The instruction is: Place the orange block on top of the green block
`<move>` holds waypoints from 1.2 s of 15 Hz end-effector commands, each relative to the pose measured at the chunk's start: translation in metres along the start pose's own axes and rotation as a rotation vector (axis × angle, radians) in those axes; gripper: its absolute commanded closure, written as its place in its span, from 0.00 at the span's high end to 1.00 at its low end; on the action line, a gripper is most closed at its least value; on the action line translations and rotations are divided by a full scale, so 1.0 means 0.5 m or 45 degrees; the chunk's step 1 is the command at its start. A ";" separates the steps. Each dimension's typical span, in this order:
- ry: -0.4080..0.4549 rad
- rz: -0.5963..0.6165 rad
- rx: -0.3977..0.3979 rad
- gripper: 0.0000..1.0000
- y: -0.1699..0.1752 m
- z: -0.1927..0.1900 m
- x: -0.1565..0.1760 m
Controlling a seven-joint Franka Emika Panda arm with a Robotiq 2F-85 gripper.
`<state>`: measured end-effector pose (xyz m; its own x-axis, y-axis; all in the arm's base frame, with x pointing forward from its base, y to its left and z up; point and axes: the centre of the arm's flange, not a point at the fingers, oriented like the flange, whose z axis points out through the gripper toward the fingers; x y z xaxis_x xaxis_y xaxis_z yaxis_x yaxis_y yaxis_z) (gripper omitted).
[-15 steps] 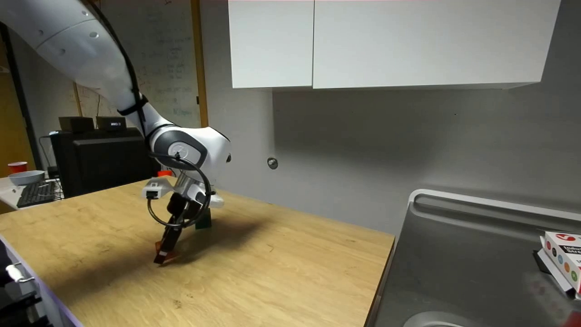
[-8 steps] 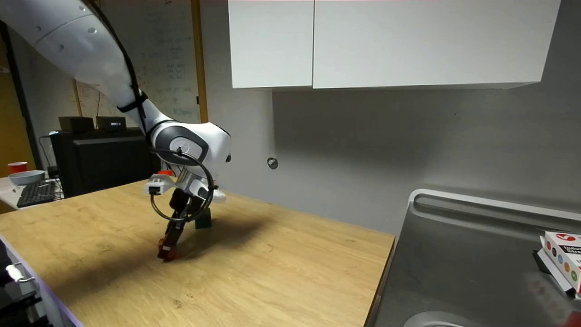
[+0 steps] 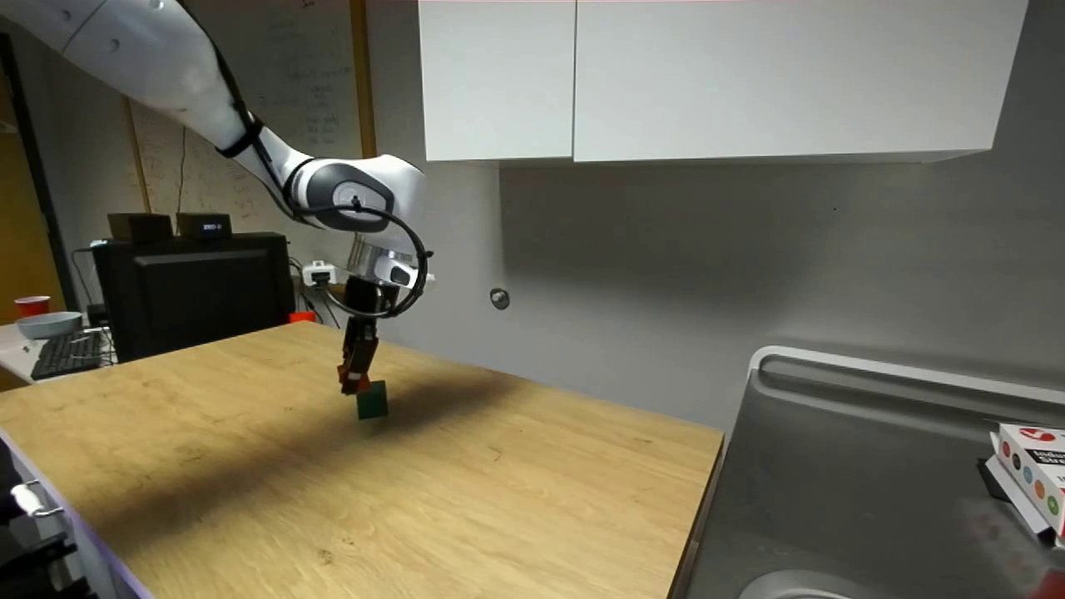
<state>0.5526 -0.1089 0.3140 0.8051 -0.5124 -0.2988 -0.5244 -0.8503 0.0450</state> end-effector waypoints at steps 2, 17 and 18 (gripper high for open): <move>0.035 -0.059 -0.018 0.19 -0.080 -0.061 0.042; -0.039 -0.161 -0.083 0.19 -0.220 0.007 0.116; -0.048 -0.155 -0.085 0.19 -0.216 0.012 0.120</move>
<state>0.6436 -0.0406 0.2856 0.8606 -0.3937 -0.3231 -0.3989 -0.9155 0.0530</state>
